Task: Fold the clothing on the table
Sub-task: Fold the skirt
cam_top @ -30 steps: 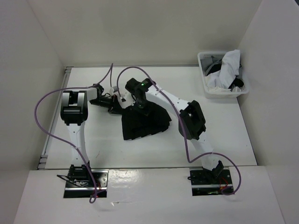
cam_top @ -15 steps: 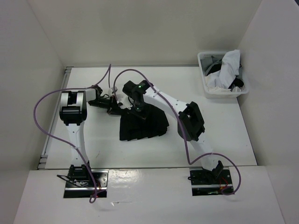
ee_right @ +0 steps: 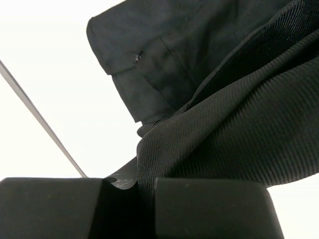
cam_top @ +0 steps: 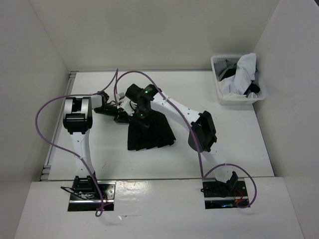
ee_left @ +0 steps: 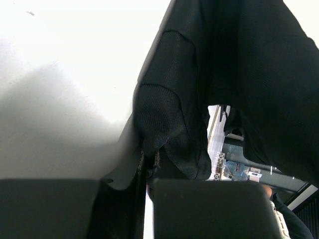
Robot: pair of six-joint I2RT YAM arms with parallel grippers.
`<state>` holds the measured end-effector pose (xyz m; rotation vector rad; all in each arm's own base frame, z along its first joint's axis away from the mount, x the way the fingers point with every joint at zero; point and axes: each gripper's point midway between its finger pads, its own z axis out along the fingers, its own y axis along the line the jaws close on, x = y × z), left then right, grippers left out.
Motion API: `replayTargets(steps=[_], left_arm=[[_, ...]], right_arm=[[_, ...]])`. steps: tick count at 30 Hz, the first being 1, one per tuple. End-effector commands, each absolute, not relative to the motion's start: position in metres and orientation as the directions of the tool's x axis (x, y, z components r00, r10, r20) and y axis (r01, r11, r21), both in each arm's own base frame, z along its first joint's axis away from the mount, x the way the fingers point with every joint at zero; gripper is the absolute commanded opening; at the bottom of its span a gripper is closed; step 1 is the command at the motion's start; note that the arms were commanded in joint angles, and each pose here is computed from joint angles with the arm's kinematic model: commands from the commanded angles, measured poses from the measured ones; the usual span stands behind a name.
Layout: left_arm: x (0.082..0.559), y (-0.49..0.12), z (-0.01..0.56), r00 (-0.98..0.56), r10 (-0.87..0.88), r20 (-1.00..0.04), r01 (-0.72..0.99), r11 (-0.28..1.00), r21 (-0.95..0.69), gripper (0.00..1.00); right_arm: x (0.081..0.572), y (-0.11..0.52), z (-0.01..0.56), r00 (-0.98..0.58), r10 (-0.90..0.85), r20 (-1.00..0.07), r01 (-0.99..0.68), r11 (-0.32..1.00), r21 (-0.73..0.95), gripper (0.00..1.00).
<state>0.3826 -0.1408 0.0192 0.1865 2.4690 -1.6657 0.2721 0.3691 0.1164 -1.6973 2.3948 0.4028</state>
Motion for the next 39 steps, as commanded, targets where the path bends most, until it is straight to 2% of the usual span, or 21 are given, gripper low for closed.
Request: replayTargets(steps=[1, 2, 7, 10, 12, 13, 16, 19, 24, 28, 31, 33, 36, 37, 39], left_arm=[[0.386, -0.133, 0.010, -0.959, 0.046, -0.281, 0.272, 0.431, -0.860, 0.00], [0.386, -0.133, 0.010, -0.959, 0.046, -0.281, 0.272, 0.431, -0.860, 0.00], [0.386, -0.133, 0.010, -0.959, 0.046, -0.281, 0.272, 0.431, -0.860, 0.00], [0.386, -0.133, 0.010, -0.959, 0.046, -0.281, 0.272, 0.431, -0.860, 0.00], [0.386, -0.133, 0.010, -0.959, 0.046, -0.281, 0.272, 0.431, -0.860, 0.00], [0.386, -0.133, 0.010, -0.959, 0.046, -0.281, 0.272, 0.431, -0.860, 0.00], [0.385, -0.133, 0.010, -0.961, 0.045, -0.272, 0.265, 0.431, -0.863, 0.00], [0.385, -0.133, 0.010, -0.961, 0.045, -0.272, 0.265, 0.431, -0.863, 0.00], [0.385, -0.133, 0.010, -0.961, 0.045, -0.272, 0.265, 0.431, -0.863, 0.00], [0.385, -0.133, 0.009, -0.964, 0.045, -0.262, 0.255, 0.430, -0.866, 0.00], [0.382, -0.132, 0.009, -0.965, 0.057, -0.256, 0.254, 0.436, -0.863, 0.06], [0.385, -0.131, 0.014, -0.960, 0.065, -0.274, 0.274, 0.443, -0.854, 0.15], [0.385, -0.116, 0.019, -0.955, 0.058, -0.290, 0.283, 0.464, -0.839, 0.31], [0.380, -0.112, 0.020, -0.962, 0.053, -0.267, 0.261, 0.463, -0.847, 0.36], [0.377, -0.096, 0.018, -0.963, 0.041, -0.268, 0.254, 0.477, -0.841, 0.44]], right_arm=[[0.265, 0.383, 0.125, -0.338, -0.881, -0.331, -0.940, 0.299, 0.163, 0.00], [0.266, 0.384, 0.123, -0.338, -0.881, -0.330, -0.940, 0.300, 0.164, 0.00], [0.267, 0.391, 0.118, -0.356, -0.874, -0.330, -0.932, 0.309, 0.187, 0.16], [0.270, 0.395, 0.116, -0.355, -0.872, -0.337, -0.933, 0.308, 0.184, 0.18], [0.271, 0.399, 0.117, -0.361, -0.865, -0.348, -0.931, 0.311, 0.192, 0.30], [0.269, 0.401, 0.118, -0.361, -0.864, -0.351, -0.930, 0.306, 0.205, 0.42], [0.264, 0.408, 0.125, -0.358, -0.853, -0.380, -0.929, 0.283, 0.240, 0.52], [0.257, 0.419, 0.137, -0.344, -0.837, -0.426, -0.928, 0.233, 0.291, 0.56], [0.242, 0.436, 0.162, -0.320, -0.798, -0.511, -0.919, 0.129, 0.373, 0.56], [0.224, 0.447, 0.169, -0.293, -0.782, -0.550, -0.899, 0.030, 0.437, 0.67], [0.222, 0.444, 0.173, -0.282, -0.782, -0.555, -0.903, 0.021, 0.429, 0.75], [0.229, 0.436, 0.175, -0.264, -0.793, -0.549, -0.926, 0.050, 0.373, 0.81], [0.238, 0.418, 0.182, -0.276, -0.792, -0.545, -0.933, 0.085, 0.350, 0.83], [0.246, 0.407, 0.177, -0.302, -0.796, -0.524, -0.928, 0.120, 0.354, 0.84], [0.254, 0.391, 0.186, -0.315, -0.788, -0.529, -0.930, 0.146, 0.336, 0.84]])
